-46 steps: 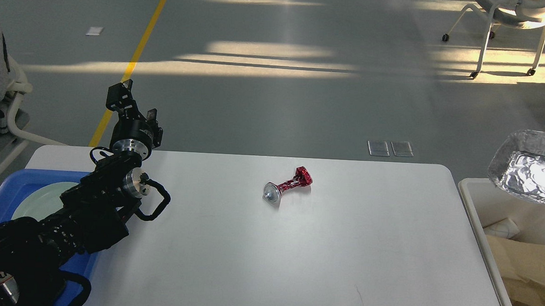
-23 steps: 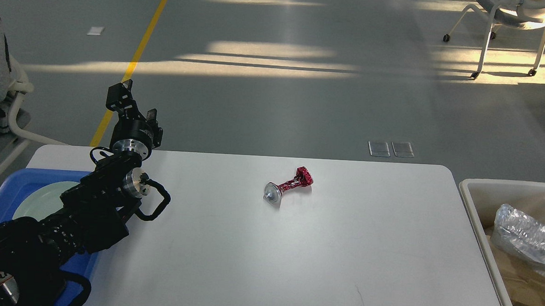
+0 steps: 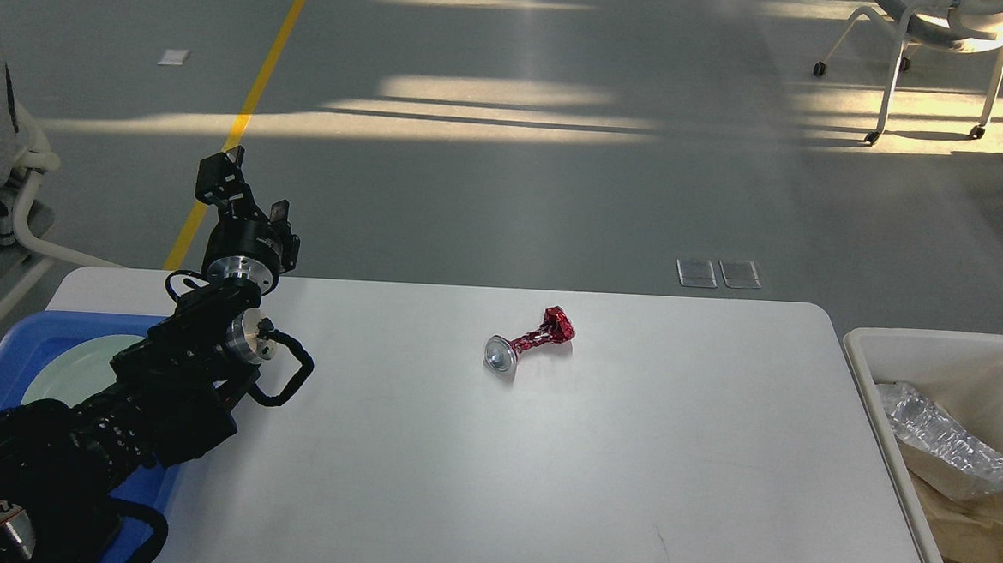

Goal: Tidy desktop
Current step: 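Raise the right gripper up away from the white bin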

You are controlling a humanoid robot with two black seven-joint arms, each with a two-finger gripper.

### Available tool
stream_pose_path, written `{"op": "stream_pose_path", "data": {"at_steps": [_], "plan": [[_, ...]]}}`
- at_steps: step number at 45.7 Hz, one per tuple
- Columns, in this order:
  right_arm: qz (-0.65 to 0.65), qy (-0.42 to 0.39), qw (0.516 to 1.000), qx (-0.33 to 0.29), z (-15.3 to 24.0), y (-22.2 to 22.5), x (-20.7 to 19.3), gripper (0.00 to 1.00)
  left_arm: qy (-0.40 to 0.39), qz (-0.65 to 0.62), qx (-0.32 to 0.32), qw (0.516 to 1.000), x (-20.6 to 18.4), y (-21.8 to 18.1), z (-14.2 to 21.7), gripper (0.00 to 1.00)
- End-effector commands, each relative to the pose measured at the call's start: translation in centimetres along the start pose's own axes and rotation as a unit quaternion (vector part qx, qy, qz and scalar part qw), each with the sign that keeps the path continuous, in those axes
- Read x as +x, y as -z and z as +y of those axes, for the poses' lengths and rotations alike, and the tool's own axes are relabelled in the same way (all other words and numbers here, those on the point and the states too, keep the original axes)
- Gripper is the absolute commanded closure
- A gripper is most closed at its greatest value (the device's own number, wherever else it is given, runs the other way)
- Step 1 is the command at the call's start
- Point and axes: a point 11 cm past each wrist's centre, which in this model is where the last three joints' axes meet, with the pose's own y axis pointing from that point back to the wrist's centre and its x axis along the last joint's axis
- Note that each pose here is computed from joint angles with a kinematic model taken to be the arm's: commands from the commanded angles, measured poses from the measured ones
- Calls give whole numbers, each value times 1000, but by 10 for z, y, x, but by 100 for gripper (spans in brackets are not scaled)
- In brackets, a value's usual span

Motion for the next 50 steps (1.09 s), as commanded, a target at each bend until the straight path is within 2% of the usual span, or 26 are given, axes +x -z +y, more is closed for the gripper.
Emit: {"op": "stream_pose_path", "data": {"at_steps": [1, 6, 13, 16, 21, 28, 35, 41, 46, 50], "plan": [[-7, -14, 995, 100, 44, 74, 17, 0, 0, 0, 0, 1000, 0, 0, 0, 4], [1, 4, 982, 190, 88, 141, 15, 0, 0, 0, 0, 1000, 0, 0, 0, 4], [33, 43, 953, 297, 172, 198, 10, 0, -1, 0, 0, 1000, 0, 0, 0, 4], [62, 53, 942, 324, 202, 219, 2, 0, 0, 0, 0, 1000, 0, 0, 0, 4], [125, 82, 923, 354, 253, 233, -9, 0, 0, 0, 0, 1000, 0, 0, 0, 4], [143, 30, 905, 400, 323, 239, 2, 0, 0, 0, 0, 1000, 0, 0, 0, 4], [159, -7, 890, 427, 371, 241, 4, 0, -1, 0, 0, 1000, 0, 0, 0, 4], [169, -7, 888, 427, 378, 241, -1, 0, 0, 0, 0, 1000, 0, 0, 0, 4], [172, 20, 894, 413, 357, 239, -10, 0, 0, 0, 0, 1000, 0, 0, 0, 4], [178, 61, 899, 394, 326, 243, -26, 0, 0, 0, 0, 1000, 0, 0, 0, 4]]}}
